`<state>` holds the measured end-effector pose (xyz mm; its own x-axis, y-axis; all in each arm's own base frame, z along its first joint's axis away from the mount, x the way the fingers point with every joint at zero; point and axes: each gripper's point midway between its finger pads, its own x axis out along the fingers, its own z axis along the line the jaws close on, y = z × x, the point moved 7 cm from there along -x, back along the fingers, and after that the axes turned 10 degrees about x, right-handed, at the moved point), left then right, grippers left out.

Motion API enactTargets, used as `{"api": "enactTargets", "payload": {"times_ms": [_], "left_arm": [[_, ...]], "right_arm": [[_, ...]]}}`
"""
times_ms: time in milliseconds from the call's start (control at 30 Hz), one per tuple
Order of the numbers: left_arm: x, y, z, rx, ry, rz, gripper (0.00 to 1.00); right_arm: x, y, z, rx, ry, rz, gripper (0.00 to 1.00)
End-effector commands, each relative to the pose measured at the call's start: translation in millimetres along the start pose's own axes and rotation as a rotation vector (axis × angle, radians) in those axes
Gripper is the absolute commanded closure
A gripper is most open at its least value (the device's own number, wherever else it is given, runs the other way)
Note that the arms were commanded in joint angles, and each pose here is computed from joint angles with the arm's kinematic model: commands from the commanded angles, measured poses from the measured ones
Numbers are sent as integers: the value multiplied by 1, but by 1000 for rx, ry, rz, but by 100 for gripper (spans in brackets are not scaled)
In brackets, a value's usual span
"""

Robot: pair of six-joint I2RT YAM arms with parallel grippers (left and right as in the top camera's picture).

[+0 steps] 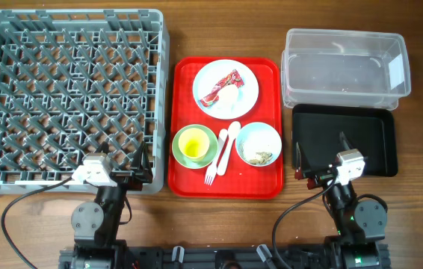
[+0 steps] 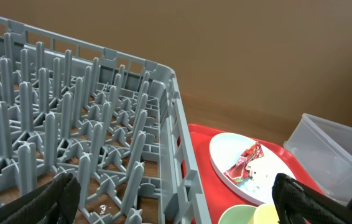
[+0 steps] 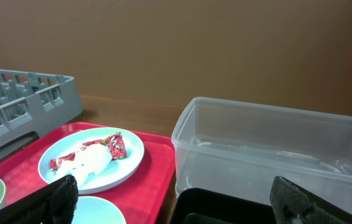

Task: Sort waste into correct bins and load items into the dishwasher rack

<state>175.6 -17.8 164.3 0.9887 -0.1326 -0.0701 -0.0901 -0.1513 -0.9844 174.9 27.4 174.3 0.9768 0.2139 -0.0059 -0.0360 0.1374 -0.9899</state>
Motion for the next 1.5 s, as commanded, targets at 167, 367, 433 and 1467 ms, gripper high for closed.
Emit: {"api": "enactTargets", "payload": {"times_ms": [167,367,433,1467], "left_arm": [[0,2,1,17,0,3,0],[-1,-4,0,18,-1,-9,0],[-4,-12,1,17,-30,2,0],[24,-74,-3,-24,-170,780,0]], "right_arm": [[0,0,2,-20,-19,-1,1],[-1,-4,3,4,-15,0,0],[-4,-13,0,61,32,17,0],[196,-92,106,119,-16,747,0]]}}
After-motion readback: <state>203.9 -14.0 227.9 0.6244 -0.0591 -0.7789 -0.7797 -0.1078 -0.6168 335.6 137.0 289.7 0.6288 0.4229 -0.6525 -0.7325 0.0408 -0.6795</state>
